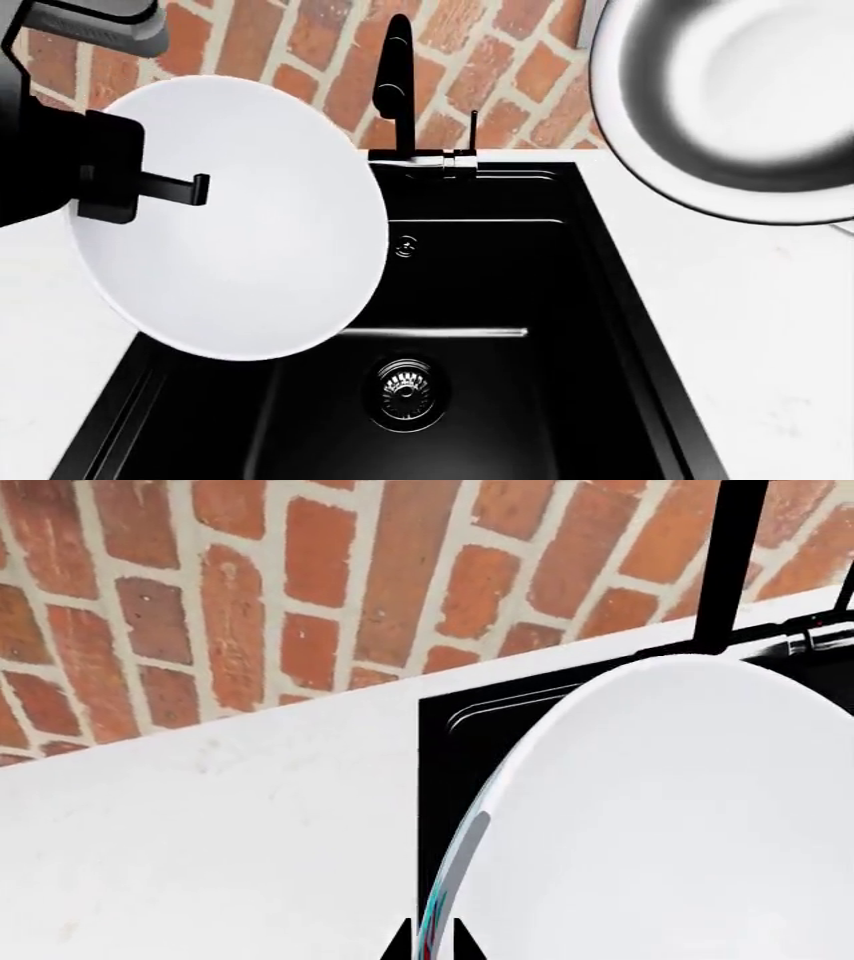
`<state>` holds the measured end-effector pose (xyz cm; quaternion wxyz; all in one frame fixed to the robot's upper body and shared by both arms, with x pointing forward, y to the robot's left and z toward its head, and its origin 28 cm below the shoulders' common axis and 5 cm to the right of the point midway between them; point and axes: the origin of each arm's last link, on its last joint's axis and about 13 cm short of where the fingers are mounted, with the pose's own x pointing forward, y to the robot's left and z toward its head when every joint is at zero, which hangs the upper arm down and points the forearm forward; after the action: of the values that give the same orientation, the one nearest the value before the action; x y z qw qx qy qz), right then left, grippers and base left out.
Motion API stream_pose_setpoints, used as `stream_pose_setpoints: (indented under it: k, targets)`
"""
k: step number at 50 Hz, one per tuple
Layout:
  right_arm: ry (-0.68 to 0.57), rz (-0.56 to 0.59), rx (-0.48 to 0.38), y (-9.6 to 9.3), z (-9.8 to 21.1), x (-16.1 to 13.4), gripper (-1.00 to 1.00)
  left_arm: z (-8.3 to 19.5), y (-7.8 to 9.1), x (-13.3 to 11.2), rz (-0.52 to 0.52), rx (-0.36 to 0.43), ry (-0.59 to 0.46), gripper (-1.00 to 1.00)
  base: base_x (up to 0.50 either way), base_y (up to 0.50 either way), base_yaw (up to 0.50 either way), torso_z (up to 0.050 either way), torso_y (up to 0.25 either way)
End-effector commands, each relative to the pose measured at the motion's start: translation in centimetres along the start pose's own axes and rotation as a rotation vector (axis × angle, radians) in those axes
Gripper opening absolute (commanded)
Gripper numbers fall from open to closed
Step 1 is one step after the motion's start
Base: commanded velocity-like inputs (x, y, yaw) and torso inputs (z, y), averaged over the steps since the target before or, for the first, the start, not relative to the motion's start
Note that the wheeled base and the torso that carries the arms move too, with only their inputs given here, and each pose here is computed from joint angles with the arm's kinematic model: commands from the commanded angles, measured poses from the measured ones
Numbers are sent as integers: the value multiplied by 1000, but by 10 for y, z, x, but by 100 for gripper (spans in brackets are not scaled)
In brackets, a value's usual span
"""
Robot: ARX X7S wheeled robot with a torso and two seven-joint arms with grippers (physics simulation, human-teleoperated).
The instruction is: Stack the bowls in the sink.
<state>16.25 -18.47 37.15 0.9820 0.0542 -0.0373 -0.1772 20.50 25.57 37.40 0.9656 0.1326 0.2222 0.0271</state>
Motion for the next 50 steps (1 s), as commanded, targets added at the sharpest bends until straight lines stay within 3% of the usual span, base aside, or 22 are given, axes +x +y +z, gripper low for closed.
stream_pose_setpoints:
  k: [1,24,50]
  targets:
    - [-21,-3,5,-1,2,0,-100,-3,-6,8,-16,6,6,-100,0,0,0,0,0]
    - [-9,2,9,-1,-4,2,-100,-4,-23,23,-160,-43,-23,-100,0,0,0,0,1]
    - [3,7,4,2,-9,4,-100,-25,-37,42,-305,-109,7,-100,0,0,0,0,1]
